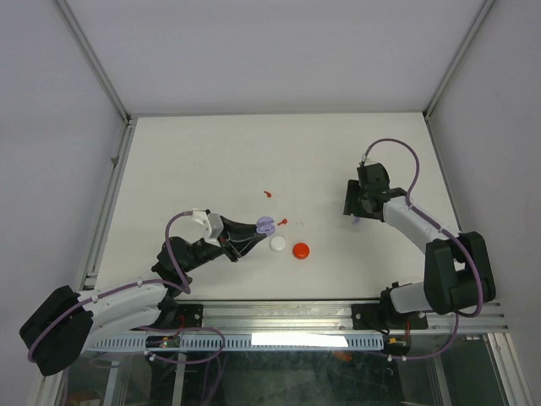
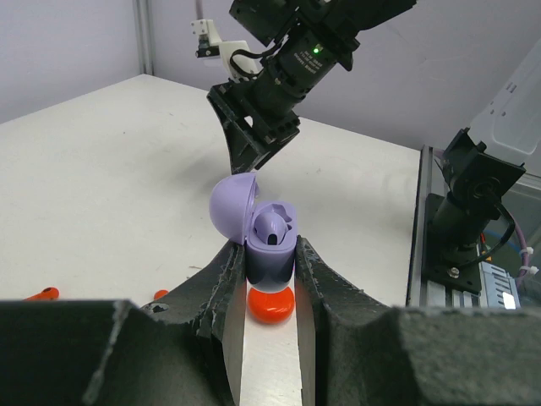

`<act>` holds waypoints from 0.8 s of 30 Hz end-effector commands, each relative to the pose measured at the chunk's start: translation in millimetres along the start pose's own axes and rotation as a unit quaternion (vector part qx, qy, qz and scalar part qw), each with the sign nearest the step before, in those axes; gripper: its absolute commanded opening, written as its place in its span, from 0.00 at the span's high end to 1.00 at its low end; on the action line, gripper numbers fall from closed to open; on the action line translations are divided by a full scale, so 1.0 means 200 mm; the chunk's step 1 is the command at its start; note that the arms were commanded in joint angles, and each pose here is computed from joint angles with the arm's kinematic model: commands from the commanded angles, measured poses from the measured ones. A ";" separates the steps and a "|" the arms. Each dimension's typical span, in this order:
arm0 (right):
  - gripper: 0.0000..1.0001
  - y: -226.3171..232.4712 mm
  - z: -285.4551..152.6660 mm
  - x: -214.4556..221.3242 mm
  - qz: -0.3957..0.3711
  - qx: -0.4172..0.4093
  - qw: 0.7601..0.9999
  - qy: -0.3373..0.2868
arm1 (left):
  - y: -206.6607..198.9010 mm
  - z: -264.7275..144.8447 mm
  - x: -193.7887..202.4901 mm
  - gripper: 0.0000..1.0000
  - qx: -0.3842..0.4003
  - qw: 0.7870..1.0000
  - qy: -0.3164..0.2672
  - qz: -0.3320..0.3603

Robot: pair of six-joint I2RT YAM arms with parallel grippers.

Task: Insert the wireless bluetooth earbuds into the charging case
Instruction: Pick up the earbud from the center of the board.

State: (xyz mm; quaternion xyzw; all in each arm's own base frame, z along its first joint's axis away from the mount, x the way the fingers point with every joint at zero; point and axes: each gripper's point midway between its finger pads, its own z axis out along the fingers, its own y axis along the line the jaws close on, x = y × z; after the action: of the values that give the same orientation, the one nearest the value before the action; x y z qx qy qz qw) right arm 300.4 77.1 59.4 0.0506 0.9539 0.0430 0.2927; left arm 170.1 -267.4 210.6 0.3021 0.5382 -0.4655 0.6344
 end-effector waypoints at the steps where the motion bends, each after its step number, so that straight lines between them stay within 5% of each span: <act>1: 0.46 -0.11 0.05 -0.07 0.004 0.073 0.997 -0.008 | -0.02 0.02 -0.10 1.00 0.011 0.999 -0.032 0.014; 24: 0.69 -0.13 0.16 0.05 -0.003 0.074 0.996 0.050 | -0.02 0.02 -0.09 1.00 0.013 1.000 -0.025 0.014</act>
State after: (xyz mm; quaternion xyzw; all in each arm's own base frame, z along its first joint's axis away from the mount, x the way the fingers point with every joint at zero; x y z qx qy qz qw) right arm 300.5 57.4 20.3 0.0631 0.9698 -0.0208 0.2349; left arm 169.8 -267.3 209.9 0.3026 0.5396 -0.4653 0.6331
